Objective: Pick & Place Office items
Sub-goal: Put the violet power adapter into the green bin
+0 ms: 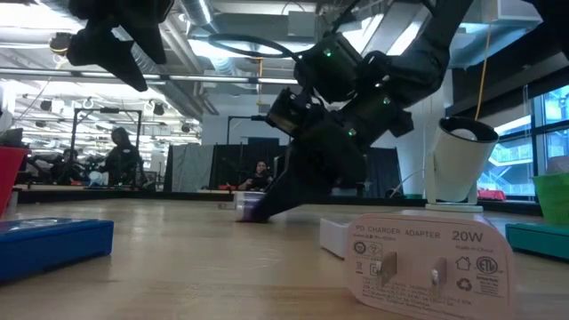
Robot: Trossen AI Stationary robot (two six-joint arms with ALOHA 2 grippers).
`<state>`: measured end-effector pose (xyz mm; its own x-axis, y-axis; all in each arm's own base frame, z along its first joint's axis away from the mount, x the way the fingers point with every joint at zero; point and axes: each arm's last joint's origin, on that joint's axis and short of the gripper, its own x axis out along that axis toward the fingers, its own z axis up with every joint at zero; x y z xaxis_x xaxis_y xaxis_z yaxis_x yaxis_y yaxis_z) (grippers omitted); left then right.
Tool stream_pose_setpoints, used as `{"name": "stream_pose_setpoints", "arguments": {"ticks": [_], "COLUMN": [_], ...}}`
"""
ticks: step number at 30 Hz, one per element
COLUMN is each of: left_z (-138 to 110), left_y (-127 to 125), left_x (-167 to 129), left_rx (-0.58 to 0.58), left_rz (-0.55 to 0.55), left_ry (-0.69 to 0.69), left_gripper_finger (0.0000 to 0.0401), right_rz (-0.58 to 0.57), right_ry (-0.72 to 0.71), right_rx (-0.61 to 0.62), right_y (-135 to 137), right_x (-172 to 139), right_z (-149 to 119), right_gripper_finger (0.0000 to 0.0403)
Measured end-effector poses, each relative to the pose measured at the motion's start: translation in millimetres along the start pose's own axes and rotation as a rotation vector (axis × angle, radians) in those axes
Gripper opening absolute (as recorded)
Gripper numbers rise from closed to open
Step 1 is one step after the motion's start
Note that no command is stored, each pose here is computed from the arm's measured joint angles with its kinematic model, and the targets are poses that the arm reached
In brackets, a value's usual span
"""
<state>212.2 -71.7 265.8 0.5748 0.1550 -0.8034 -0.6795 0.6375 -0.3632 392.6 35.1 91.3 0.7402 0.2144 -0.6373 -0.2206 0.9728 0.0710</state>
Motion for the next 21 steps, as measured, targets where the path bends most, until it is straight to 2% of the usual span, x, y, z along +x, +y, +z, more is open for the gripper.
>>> {"name": "stream_pose_setpoints", "arguments": {"ticks": [7,14,18,21], "left_z": [0.3,0.3,0.6,1.4], "left_y": [0.5,0.5,0.6,0.9], "left_x": [0.0,0.1,0.1,0.0], "left_rx": [0.026,0.027,0.027,0.027], "left_rz": [0.010,0.010,0.014,0.026], "left_ry": [-0.015,-0.015,-0.024,-0.053], "left_gripper_finger": [0.0252,0.0252,0.0252,0.0252], "right_rz": [0.024,0.011,-0.089,-0.155], "right_ry": [-0.008,-0.031,-0.052,-0.133], "right_rx": [0.030,0.087,0.082,0.081], "right_y": [2.6,1.9,-0.2,-2.6], "right_x": [0.4,-15.6,-38.2,-60.5], "right_z": [0.8,15.4,32.4,51.8], "right_gripper_finger": [0.0133,0.0132,0.0132,0.0132]}}
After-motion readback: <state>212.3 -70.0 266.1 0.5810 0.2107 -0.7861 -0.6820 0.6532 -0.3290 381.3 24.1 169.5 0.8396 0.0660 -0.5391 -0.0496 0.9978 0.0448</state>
